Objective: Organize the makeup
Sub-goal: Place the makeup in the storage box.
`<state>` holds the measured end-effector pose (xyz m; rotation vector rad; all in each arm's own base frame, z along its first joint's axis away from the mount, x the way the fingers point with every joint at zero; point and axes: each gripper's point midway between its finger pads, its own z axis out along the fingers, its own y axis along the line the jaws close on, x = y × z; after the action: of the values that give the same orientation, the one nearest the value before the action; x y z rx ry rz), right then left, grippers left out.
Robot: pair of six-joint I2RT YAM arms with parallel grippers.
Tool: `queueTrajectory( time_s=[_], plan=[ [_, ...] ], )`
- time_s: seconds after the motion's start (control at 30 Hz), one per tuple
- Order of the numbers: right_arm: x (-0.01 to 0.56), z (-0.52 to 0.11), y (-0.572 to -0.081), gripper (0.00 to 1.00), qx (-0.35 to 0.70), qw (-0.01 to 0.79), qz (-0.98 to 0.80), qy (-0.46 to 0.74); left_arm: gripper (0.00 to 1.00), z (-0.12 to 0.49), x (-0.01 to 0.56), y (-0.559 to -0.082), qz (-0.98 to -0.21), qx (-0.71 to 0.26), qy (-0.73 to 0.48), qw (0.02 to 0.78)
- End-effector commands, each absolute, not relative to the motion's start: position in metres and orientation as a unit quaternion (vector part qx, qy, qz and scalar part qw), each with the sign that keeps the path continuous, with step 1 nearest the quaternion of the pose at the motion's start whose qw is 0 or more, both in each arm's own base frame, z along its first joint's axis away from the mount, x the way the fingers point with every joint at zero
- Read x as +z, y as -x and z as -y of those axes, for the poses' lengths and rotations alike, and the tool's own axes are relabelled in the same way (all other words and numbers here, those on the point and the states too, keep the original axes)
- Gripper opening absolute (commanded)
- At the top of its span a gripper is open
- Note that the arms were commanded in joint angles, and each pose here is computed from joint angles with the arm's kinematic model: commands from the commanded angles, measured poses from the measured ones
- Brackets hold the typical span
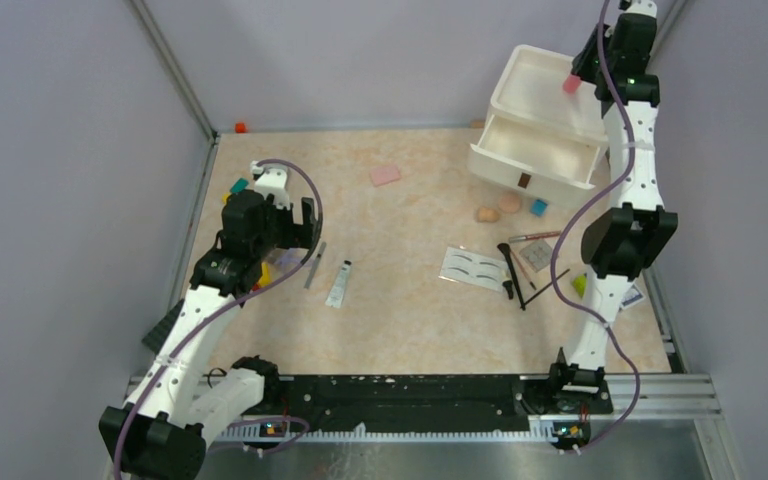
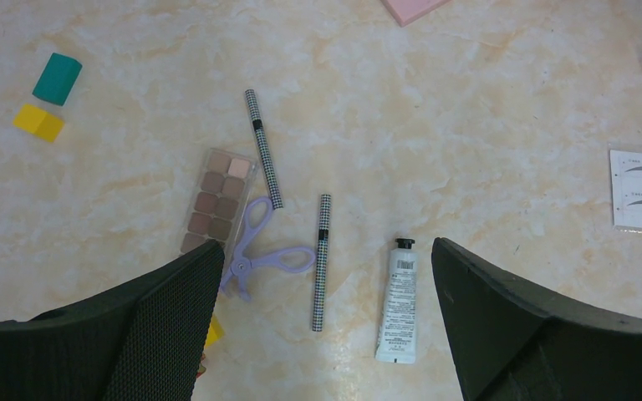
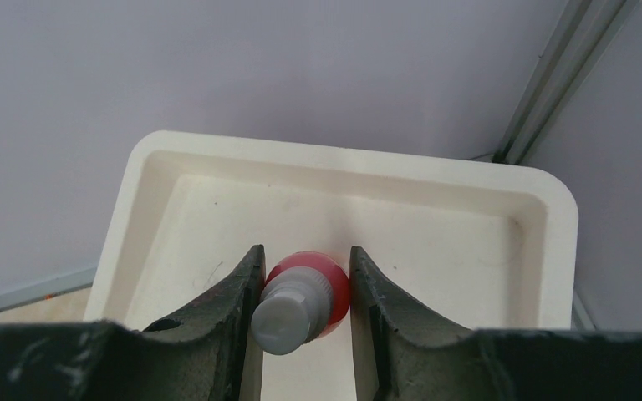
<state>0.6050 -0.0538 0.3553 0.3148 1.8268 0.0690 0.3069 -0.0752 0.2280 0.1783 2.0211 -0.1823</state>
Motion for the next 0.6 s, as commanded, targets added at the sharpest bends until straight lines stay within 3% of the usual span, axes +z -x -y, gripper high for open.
queueTrajectory(
  time_s=[0.0,0.27,0.37,0.57],
  plan=[
    [0.373,0.071,-0.609,0.08,0.001,0.623,-0.77,-0.139,0.99,0.079,0.238,-0.313,-0.83,-0.086,-0.077,0.546],
    [0.356,0.076,-0.617,0.14,-0.008,0.615,-0.776,-0.141,0.99,0.078,0.238,-0.313,-0.831,-0.086,-0.077,0.545],
    [0.351,0.075,-0.618,0.27,-0.005,0.611,-0.779,-0.14,0.99,0.078,0.239,-0.313,-0.83,-0.085,-0.076,0.546],
    [0.347,0.08,-0.617,0.66,-0.019,0.607,-0.781,-0.145,0.99,0.079,0.239,-0.313,-0.83,-0.088,-0.078,0.546]
  ],
)
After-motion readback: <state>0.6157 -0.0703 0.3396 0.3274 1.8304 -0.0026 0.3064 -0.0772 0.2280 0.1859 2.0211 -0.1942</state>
